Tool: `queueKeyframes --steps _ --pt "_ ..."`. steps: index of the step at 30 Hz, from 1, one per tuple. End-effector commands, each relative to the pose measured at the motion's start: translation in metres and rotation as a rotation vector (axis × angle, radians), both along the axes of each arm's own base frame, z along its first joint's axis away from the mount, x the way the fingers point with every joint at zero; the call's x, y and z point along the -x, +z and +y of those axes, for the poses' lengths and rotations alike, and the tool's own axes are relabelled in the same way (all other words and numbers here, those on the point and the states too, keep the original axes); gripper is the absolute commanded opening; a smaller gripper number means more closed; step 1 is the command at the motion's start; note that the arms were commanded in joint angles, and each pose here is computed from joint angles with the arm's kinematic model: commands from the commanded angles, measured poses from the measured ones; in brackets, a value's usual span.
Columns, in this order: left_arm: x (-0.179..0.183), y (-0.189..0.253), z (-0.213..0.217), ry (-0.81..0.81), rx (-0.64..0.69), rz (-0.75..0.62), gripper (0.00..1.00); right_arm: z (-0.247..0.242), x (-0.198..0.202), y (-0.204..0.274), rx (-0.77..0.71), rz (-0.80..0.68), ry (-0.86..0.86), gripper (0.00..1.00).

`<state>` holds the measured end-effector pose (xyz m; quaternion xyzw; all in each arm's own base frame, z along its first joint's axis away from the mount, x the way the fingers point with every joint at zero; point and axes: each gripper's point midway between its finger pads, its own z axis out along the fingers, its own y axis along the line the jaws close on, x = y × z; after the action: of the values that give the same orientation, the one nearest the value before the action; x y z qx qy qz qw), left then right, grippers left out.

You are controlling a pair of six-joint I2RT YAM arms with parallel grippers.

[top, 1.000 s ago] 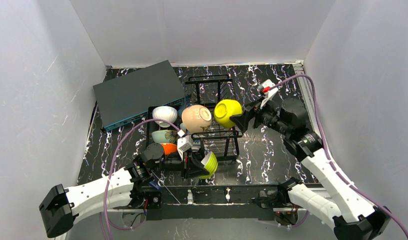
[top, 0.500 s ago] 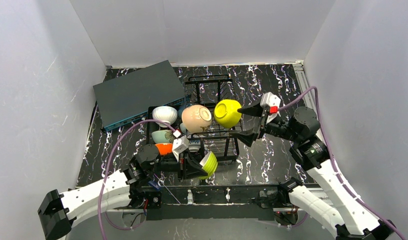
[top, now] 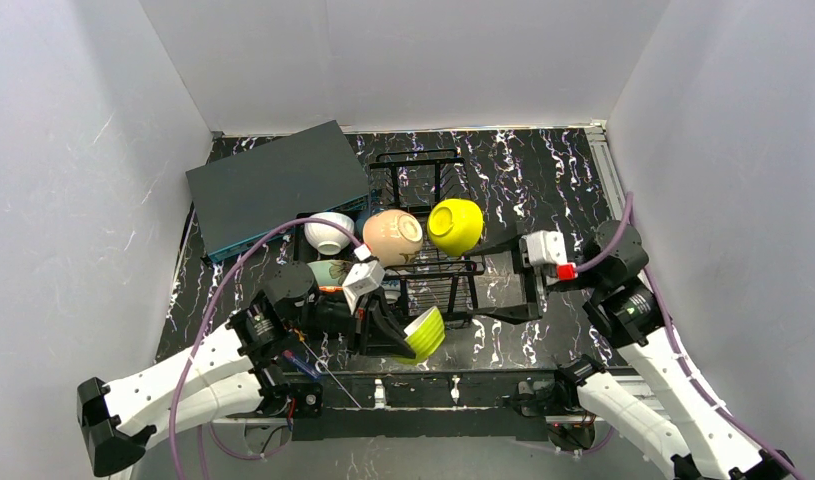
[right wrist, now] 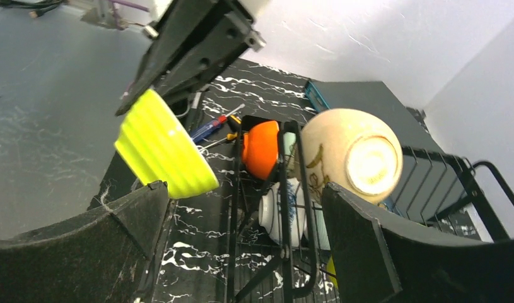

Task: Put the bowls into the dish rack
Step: Pick up the bowl from the center of the board.

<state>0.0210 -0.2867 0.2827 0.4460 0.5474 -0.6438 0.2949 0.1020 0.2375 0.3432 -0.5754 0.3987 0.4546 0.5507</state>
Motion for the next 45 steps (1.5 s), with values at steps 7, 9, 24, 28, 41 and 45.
queueKeyframes --steps 7,9,24,28,41,45 --pt "0.003 0.037 -0.011 -0.100 -0.005 0.006 0.00 -0.005 0.043 0.009 -0.019 -0.122 0.243 0.99" --pt "0.003 0.044 -0.013 -0.109 -0.002 0.012 0.00 -0.004 0.048 0.006 -0.012 -0.124 0.282 0.99" --pt "0.000 0.064 -0.020 -0.118 0.015 0.014 0.00 0.016 0.048 -0.016 0.039 -0.122 0.327 0.99" --pt "-0.001 0.068 -0.019 -0.111 0.020 0.014 0.00 0.030 0.054 -0.010 0.017 -0.123 0.343 0.98" --pt "-0.005 0.063 -0.015 -0.047 0.042 -0.029 0.00 0.069 0.081 -0.014 0.026 -0.168 0.367 0.72" --pt "-0.004 0.063 -0.012 -0.041 0.049 -0.040 0.00 0.066 0.075 -0.015 0.042 -0.189 0.323 0.67"
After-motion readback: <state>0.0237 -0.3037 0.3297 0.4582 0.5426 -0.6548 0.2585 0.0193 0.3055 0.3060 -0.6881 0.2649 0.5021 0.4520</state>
